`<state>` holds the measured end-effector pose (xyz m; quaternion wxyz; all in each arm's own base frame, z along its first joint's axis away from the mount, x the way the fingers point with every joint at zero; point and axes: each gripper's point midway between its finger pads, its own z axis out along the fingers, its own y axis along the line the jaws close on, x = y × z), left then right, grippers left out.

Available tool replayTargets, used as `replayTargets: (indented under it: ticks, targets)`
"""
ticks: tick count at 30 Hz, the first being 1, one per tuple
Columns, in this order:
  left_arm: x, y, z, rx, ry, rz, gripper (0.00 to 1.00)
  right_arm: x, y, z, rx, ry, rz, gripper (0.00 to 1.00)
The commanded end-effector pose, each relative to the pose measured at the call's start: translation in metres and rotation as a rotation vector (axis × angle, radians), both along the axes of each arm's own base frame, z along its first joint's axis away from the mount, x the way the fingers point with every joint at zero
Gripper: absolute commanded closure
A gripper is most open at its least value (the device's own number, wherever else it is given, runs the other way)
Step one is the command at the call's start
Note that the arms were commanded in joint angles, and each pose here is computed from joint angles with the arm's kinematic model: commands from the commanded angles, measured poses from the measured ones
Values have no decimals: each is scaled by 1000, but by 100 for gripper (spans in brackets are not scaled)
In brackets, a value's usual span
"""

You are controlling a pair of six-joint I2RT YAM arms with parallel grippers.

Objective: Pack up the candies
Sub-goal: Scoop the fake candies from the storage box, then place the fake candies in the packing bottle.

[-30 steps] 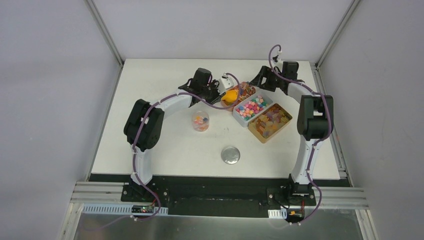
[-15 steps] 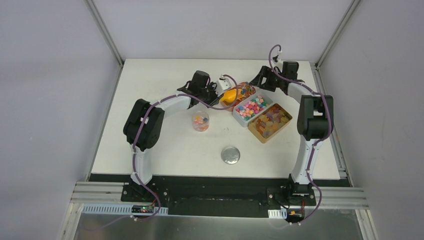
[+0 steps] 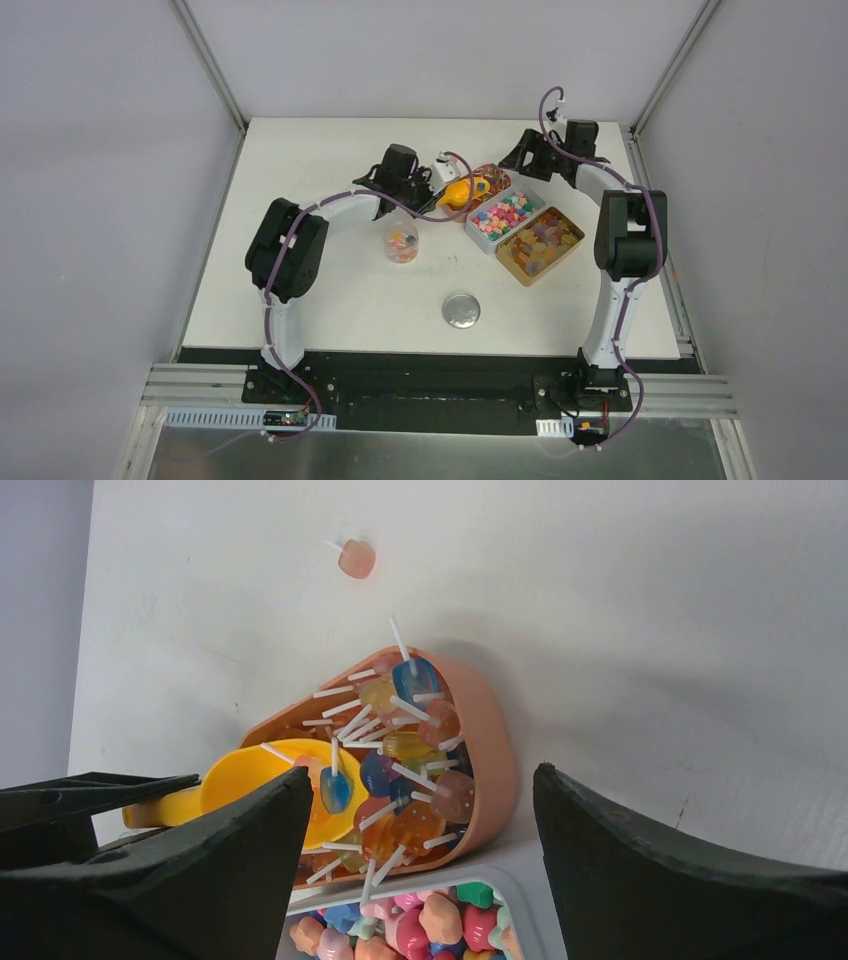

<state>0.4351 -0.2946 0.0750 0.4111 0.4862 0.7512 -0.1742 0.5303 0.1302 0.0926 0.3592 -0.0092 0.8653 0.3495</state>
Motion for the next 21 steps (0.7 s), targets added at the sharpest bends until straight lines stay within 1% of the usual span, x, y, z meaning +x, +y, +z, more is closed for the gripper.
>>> replayTargets:
  ticks: [1,12,18,21]
  targets:
    - [9,11,41,-42,-76,43,100,17,-1,67,21,-141,-4,16]
    - [4,17,80,-90,-147,64,100,3,0,97,28,-150,-7,13]
    - [-5,24,100,-105,-178,75,100,-18,6,111,32,-156,-7,8]
    - [-10,34,110,-87,-181,111,100,-32,12,118,24,-165,9,4]
